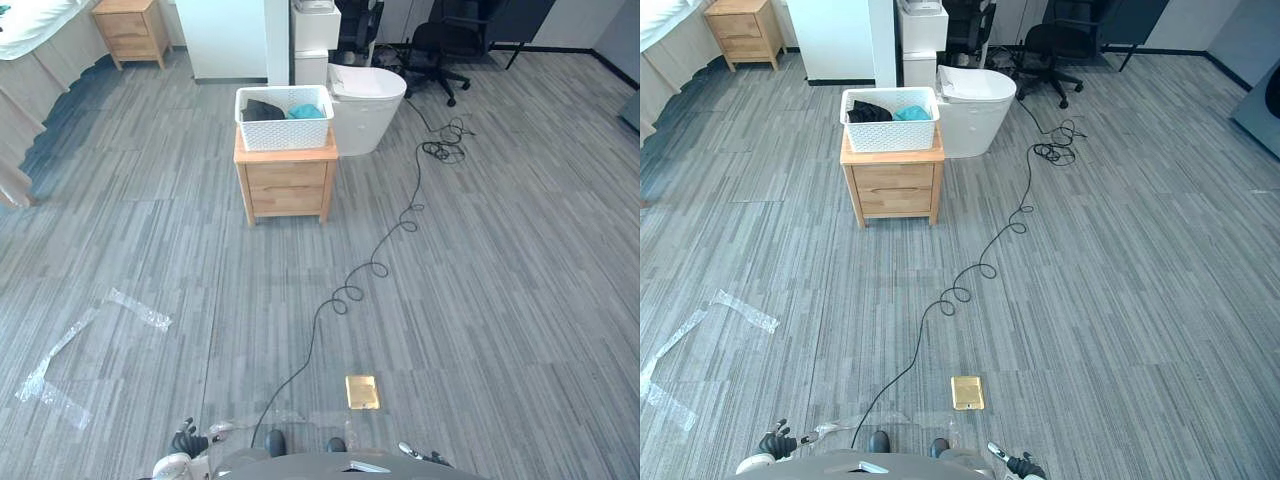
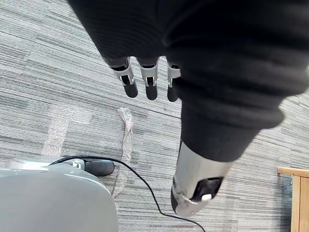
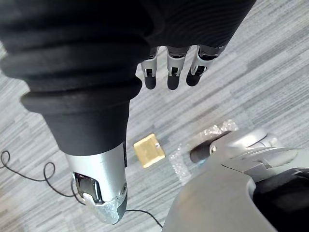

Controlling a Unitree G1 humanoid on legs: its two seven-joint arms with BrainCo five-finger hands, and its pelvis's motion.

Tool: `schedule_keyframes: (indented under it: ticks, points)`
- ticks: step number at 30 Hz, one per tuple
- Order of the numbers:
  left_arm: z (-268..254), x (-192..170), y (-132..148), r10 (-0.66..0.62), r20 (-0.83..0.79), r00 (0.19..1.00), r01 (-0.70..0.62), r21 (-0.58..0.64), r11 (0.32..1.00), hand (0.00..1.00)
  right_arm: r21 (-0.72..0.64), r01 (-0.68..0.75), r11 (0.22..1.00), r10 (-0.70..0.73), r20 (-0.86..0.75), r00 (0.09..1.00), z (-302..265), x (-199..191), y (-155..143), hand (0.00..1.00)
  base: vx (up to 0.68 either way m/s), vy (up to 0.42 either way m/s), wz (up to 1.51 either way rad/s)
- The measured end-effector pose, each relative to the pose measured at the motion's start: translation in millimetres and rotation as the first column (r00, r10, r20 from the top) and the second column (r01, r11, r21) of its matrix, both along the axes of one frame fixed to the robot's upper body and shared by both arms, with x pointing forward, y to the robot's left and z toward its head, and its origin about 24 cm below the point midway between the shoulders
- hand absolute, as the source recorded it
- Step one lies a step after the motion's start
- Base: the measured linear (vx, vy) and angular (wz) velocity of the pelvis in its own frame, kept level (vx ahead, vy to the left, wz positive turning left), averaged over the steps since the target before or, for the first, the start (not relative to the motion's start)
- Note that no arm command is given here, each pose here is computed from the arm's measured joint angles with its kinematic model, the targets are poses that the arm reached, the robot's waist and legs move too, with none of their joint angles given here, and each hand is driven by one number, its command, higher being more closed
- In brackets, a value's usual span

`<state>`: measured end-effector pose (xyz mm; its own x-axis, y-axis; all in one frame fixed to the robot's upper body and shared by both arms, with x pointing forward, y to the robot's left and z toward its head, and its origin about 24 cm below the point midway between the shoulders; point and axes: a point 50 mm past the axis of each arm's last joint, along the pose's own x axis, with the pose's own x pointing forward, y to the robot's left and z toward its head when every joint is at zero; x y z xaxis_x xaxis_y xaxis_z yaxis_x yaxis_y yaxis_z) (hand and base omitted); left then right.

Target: Pick up the laundry basket with both hands and put the clothes into the washing machine.

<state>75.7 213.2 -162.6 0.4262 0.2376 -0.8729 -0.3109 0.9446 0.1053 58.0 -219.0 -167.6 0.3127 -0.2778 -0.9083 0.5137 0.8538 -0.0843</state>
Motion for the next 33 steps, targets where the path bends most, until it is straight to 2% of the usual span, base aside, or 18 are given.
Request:
schedule_keyframes:
  ticks: [33]
  points:
    - [4.0, 6.7, 6.5, 0.023, 0.034, 0.999, -0.024, 0.026, 0.999, 0.0, 0.003, -0.02, 1.0, 0.02, 0.022, 1.0, 1.1, 10.4, 2.4, 0.0, -0.02, -0.015, 0.02]
